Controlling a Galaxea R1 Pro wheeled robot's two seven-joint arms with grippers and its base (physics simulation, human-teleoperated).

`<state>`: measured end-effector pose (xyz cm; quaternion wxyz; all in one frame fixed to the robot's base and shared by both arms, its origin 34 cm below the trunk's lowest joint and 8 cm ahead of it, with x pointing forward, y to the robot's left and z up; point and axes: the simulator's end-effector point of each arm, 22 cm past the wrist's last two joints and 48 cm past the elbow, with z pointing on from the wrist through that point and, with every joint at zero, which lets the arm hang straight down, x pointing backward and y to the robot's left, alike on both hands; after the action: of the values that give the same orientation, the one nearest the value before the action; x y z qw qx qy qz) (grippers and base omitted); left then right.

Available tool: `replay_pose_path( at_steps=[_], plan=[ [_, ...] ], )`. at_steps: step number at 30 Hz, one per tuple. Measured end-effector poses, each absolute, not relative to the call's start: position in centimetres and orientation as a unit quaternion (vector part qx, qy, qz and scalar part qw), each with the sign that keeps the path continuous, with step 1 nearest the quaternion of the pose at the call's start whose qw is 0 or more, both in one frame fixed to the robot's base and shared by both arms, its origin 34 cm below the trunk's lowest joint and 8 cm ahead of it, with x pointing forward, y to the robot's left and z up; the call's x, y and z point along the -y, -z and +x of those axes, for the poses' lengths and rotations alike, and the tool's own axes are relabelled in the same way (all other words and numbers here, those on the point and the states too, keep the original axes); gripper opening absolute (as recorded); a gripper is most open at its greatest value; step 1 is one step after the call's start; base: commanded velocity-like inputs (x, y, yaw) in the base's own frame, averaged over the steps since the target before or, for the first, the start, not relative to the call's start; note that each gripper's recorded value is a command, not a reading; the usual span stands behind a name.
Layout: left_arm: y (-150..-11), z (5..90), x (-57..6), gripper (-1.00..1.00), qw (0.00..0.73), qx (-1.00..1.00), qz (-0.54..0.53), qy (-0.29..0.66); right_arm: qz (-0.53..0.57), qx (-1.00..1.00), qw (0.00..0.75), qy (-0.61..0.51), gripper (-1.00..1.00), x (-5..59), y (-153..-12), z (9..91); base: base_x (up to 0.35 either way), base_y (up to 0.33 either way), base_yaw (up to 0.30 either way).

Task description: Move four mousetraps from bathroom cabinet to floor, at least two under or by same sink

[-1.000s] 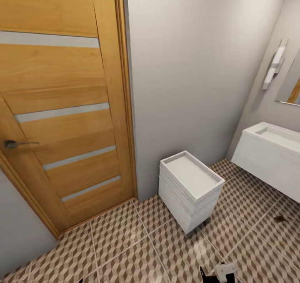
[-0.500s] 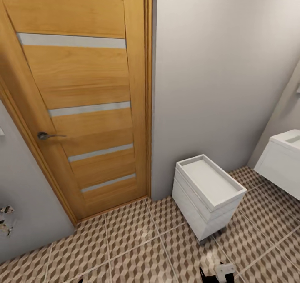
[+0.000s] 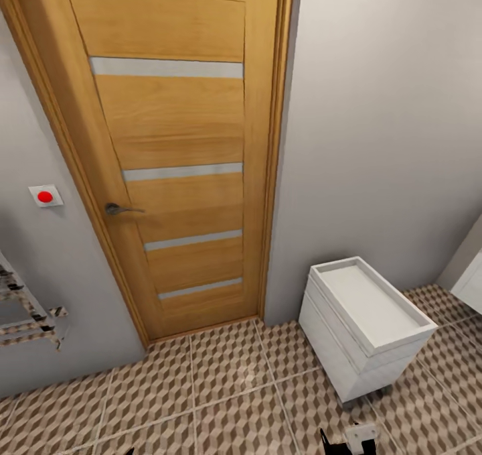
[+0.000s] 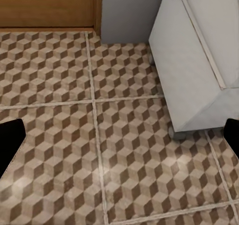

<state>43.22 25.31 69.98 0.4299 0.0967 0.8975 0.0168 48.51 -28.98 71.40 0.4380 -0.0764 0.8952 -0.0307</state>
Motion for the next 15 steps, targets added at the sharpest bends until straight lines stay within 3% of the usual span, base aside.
replay_pose_path(
  at_steps=[15],
  plan=[
    [-69.98,43.22,-25.29,1.00,0.430,-0.898,0.097,-0.016,-0.076,-0.895,0.438,0.029,1.00,28.73,-71.39,48.51,0.000,0.000,0.287]
  ],
)
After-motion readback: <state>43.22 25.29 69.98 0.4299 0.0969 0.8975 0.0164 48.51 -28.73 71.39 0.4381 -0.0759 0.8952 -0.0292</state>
